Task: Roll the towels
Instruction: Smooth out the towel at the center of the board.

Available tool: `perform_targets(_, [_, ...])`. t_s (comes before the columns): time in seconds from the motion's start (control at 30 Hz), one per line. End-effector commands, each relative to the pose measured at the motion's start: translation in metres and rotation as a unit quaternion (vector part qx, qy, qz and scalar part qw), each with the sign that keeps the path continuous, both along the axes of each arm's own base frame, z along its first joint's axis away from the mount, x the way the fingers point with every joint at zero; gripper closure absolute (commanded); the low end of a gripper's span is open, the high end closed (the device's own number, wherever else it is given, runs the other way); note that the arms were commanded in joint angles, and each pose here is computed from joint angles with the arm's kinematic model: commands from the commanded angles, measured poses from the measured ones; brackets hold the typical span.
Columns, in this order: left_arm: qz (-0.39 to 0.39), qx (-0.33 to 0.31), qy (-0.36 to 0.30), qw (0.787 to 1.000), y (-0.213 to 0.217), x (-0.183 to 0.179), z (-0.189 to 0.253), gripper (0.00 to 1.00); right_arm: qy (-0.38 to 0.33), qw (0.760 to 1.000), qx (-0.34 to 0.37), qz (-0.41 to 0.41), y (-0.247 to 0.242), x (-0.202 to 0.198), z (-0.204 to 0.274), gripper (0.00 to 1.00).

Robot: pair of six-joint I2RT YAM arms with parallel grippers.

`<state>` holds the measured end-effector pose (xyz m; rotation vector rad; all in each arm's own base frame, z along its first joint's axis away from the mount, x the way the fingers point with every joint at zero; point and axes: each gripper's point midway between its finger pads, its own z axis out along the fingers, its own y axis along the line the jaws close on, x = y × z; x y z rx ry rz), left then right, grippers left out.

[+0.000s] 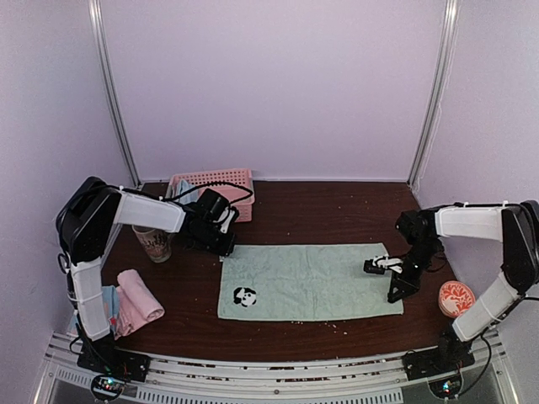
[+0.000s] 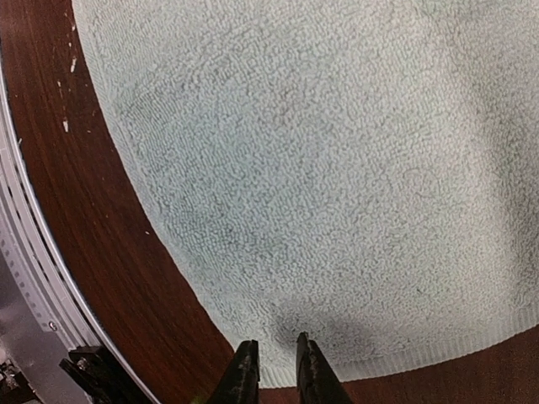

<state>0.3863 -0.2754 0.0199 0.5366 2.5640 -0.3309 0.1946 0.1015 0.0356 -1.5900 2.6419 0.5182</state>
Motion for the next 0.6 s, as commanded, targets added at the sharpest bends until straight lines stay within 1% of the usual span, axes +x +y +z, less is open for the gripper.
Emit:
perform_targets(0.0, [0.035, 0.031, 0.007, 0.999, 0.030, -0.002, -0.011, 1.00, -0.015, 0.999, -0.033, 0.010, -0.009, 0.007, -0.012, 0.85])
perform_targets(0.17, [0.038, 0.035, 0.003, 0.999, 0.031, 0.001, -0.008, 1.00, -0.027, 0.998, -0.063, 0.001, -0.017, 0.017, -0.023, 0.88])
perform_targets(0.27, [0.032, 0.026, -0.010, 0.999, 0.027, 0.006, 0.004, 1.00, -0.027, 0.997, -0.072, -0.003, -0.019, 0.022, -0.026, 0.90])
perform_targets(0.33, [0.023, 0.010, -0.018, 1.000, 0.020, 0.008, 0.019, 1.00, -0.023, 0.997, -0.075, -0.005, -0.020, 0.022, -0.028, 0.91])
perform_targets(0.4, [0.005, -0.020, -0.027, 0.999, 0.011, 0.004, 0.043, 1.00, -0.023, 0.997, -0.075, -0.006, -0.020, 0.021, -0.025, 0.91])
perform_targets(0.47, [-0.007, -0.038, -0.035, 0.999, 0.006, -0.005, 0.065, 1.00, -0.018, 0.997, -0.070, -0.004, -0.019, 0.018, -0.017, 0.91])
perform_targets(0.57, [-0.021, -0.043, -0.035, 0.998, 0.007, -0.024, 0.086, 1.00, -0.023, 0.998, -0.053, 0.004, -0.014, 0.015, 0.003, 0.90])
